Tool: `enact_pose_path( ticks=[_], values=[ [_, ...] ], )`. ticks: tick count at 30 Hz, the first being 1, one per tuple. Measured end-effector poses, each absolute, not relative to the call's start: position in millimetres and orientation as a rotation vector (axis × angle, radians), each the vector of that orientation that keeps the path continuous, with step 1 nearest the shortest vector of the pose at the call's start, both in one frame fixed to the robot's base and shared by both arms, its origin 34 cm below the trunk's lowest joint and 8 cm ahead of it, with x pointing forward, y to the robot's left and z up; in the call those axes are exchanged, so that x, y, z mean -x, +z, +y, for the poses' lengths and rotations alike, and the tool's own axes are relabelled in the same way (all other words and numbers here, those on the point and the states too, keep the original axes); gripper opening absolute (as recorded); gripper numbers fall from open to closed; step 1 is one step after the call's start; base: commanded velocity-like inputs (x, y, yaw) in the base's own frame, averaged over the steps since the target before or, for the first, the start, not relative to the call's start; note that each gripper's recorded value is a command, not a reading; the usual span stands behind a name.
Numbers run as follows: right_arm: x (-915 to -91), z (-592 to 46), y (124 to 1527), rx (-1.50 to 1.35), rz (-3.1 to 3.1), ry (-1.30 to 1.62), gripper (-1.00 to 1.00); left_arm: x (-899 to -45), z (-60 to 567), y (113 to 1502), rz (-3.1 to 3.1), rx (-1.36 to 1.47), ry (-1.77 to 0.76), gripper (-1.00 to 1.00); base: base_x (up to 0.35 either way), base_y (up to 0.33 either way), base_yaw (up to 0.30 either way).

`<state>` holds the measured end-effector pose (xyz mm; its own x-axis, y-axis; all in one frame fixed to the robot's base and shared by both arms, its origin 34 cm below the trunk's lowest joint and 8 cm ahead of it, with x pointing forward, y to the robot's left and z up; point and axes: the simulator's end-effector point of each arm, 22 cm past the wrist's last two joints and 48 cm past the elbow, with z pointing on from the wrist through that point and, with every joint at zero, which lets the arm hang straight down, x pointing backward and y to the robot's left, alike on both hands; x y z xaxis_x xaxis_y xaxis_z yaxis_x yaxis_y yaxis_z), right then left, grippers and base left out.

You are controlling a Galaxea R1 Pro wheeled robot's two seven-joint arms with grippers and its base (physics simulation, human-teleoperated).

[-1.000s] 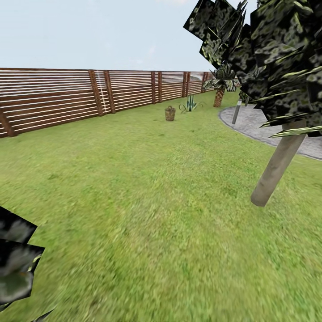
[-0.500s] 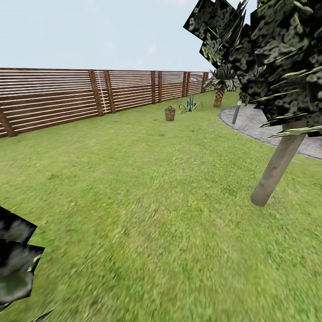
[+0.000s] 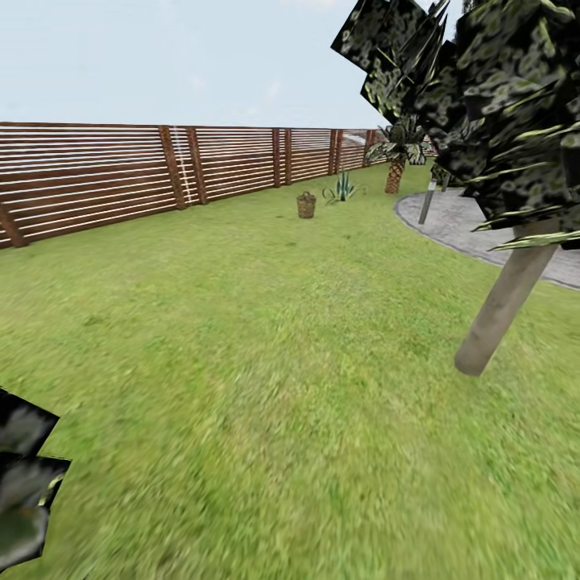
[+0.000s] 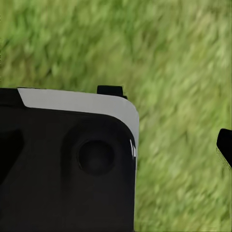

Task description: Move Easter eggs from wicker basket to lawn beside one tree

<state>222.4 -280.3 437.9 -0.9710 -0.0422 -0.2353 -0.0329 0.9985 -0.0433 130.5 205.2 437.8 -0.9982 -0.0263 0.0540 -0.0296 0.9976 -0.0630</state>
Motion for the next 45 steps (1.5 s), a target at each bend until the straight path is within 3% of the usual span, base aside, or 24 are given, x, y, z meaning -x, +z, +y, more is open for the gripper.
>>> enact_pose_path(
  ticks=[45],
  values=[
    [-208, -283, 435, 0.056, 2.939, -0.063, 1.00, -116, 209, 438, -3.049, -0.049, 0.088, 1.00, 0.336, 0.000, 0.165]
  ],
)
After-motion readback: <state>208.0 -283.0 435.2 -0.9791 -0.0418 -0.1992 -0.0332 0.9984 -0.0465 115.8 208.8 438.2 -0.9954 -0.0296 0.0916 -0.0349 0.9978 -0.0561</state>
